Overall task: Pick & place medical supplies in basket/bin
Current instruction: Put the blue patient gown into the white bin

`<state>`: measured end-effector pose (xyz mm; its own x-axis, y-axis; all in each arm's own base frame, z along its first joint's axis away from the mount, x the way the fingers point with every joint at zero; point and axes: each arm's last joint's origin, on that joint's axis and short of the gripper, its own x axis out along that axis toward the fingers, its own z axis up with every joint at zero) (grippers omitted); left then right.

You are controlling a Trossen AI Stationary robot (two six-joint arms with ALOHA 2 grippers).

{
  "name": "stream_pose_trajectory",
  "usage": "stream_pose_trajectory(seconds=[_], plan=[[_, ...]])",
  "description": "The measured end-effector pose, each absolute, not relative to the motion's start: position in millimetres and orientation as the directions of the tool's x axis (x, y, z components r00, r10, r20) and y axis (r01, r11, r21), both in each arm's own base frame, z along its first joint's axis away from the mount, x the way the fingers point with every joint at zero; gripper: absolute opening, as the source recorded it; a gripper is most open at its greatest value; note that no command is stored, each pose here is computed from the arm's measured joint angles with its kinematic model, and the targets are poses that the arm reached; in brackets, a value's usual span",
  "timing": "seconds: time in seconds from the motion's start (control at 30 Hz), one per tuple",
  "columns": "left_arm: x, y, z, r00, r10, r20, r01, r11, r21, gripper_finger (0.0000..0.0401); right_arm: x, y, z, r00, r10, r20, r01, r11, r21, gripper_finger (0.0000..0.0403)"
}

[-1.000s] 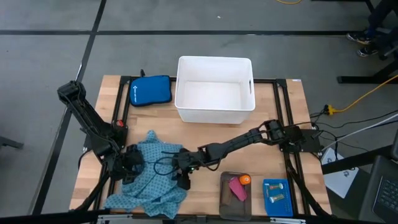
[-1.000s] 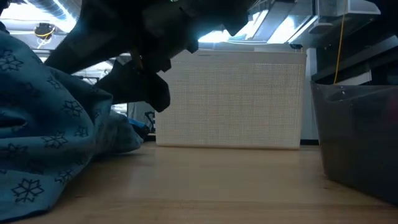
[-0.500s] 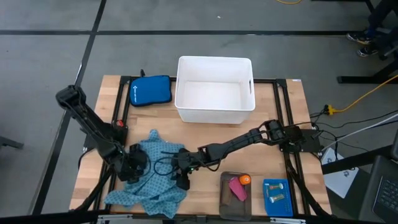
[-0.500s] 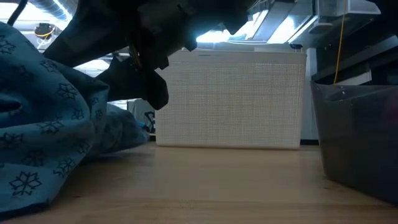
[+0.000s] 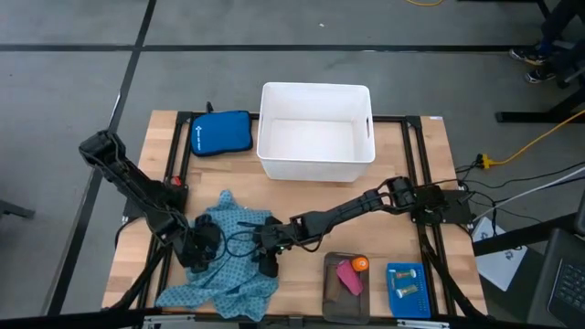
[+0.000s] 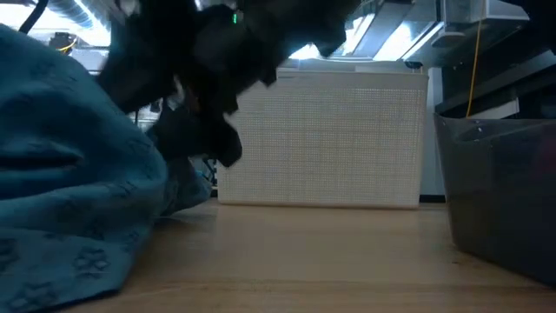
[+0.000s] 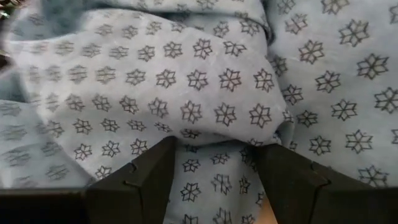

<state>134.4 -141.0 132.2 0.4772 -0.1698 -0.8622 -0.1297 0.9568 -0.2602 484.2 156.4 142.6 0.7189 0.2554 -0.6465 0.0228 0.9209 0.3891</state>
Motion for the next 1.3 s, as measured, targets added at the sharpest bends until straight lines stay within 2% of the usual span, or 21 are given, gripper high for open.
stream_pose_trajectory(seconds=[0.27,0.5,0.67,0.8,0.93,1.13,1.23,1.3], plan=[[140,-141,126,0.476,-0.160,-0.865,-0.125,0.961,-0.247,0.0279,492,152,112,0.709,0.282,-0.646,0.013,0.911,0.411,0.0222],[147,-140,127,0.503,-0.174,-0.847,-0.108,0.959,-0.261,0.0279,495,153,115,0.744,0.297,-0.598,-0.034,0.912,0.410,0.0220],[154,-135,128,0.526,-0.161,-0.835,-0.127,0.956,-0.265,0.0279,498,150,118,0.773,0.267,-0.575,-0.004,0.909,0.417,0.0197],[159,-132,130,0.548,-0.164,-0.820,-0.103,0.960,-0.261,0.0268,501,150,122,0.807,0.262,-0.529,-0.005,0.899,0.438,0.0163],[166,-131,132,0.584,-0.175,-0.792,-0.084,0.958,-0.273,0.0218,503,147,123,0.817,0.259,-0.514,0.012,0.886,0.464,0.0108],[173,-127,134,0.604,-0.193,-0.773,-0.051,0.959,-0.280,0.0097,505,143,125,0.826,0.256,-0.501,0.016,0.880,0.476,0.0015],[176,-126,136,0.625,-0.209,-0.752,-0.026,0.957,-0.288,0.0040,505,143,125,0.829,0.259,-0.496,0.011,0.878,0.478,0.0013],[179,-127,138,0.646,-0.223,-0.730,-0.004,0.955,-0.296,0.0016,506,144,127,0.837,0.275,-0.473,-0.010,0.872,0.489,0.0016]])
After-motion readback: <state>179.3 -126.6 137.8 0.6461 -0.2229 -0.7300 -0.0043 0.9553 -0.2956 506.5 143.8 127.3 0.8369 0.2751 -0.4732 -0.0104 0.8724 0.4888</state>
